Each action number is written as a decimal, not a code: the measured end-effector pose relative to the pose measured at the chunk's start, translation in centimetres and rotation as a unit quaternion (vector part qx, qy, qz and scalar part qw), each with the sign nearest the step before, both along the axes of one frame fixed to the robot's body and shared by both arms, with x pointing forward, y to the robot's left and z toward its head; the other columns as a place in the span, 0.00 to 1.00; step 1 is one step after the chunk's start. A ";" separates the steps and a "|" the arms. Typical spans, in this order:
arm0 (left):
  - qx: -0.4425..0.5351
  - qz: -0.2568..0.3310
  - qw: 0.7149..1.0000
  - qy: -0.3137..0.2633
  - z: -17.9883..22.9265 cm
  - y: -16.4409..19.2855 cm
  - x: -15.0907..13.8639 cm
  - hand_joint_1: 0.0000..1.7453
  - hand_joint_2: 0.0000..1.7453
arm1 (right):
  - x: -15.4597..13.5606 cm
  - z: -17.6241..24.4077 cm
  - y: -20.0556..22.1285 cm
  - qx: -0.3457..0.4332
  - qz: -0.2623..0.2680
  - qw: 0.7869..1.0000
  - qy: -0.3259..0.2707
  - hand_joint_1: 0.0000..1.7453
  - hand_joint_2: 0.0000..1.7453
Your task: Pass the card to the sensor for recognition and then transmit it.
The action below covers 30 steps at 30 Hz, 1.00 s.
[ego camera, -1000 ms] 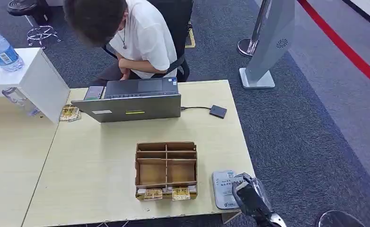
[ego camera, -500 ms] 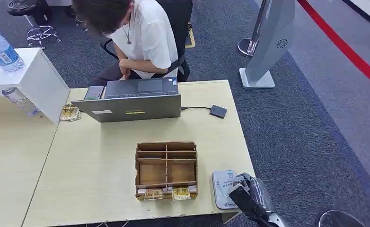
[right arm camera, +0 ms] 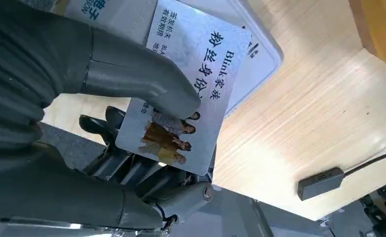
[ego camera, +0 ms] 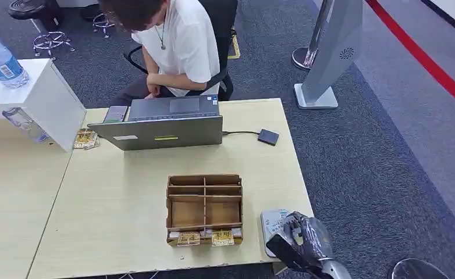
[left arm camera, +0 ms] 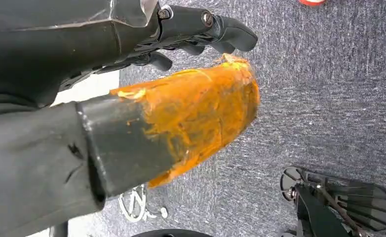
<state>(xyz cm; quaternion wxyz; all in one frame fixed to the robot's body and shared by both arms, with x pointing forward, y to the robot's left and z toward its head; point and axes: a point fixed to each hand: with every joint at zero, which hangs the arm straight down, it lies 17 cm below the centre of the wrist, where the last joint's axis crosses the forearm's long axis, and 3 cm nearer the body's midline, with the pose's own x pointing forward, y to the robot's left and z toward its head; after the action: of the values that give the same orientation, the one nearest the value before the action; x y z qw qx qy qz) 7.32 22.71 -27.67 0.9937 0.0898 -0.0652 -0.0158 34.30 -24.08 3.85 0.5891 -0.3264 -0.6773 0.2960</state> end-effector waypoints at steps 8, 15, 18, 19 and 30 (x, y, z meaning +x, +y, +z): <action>0.001 -0.003 1.000 0.000 0.0 0.0 0.0 0.00 0.00 | 0.0 0.0 0.6 -0.037 0.001 0.999 -0.009 1.00 1.00; 0.000 -0.006 1.000 0.003 0.0 0.0 -0.1 0.00 0.00 | 0.2 0.6 0.4 -0.096 -0.015 0.995 -0.034 1.00 1.00; -0.002 -0.007 1.000 0.003 0.0 -0.1 -0.1 0.00 0.00 | 0.3 1.0 0.1 -0.119 -0.025 0.991 -0.048 1.00 1.00; -0.002 -0.007 1.000 0.003 0.0 -0.1 -0.1 0.00 0.00 | 0.4 1.2 0.0 -0.127 -0.028 0.990 -0.052 1.00 1.00; -0.003 -0.011 1.000 0.006 0.0 -0.2 -0.2 0.00 0.00 | 0.8 2.6 0.3 -0.185 -0.026 0.979 -0.084 1.00 1.00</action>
<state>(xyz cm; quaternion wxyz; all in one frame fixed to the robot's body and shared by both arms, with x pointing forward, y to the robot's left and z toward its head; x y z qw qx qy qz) 7.10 22.52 -27.70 0.9941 0.0864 -0.0599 -0.0269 35.14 -23.81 6.41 0.4671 -0.4710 -0.6494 0.3718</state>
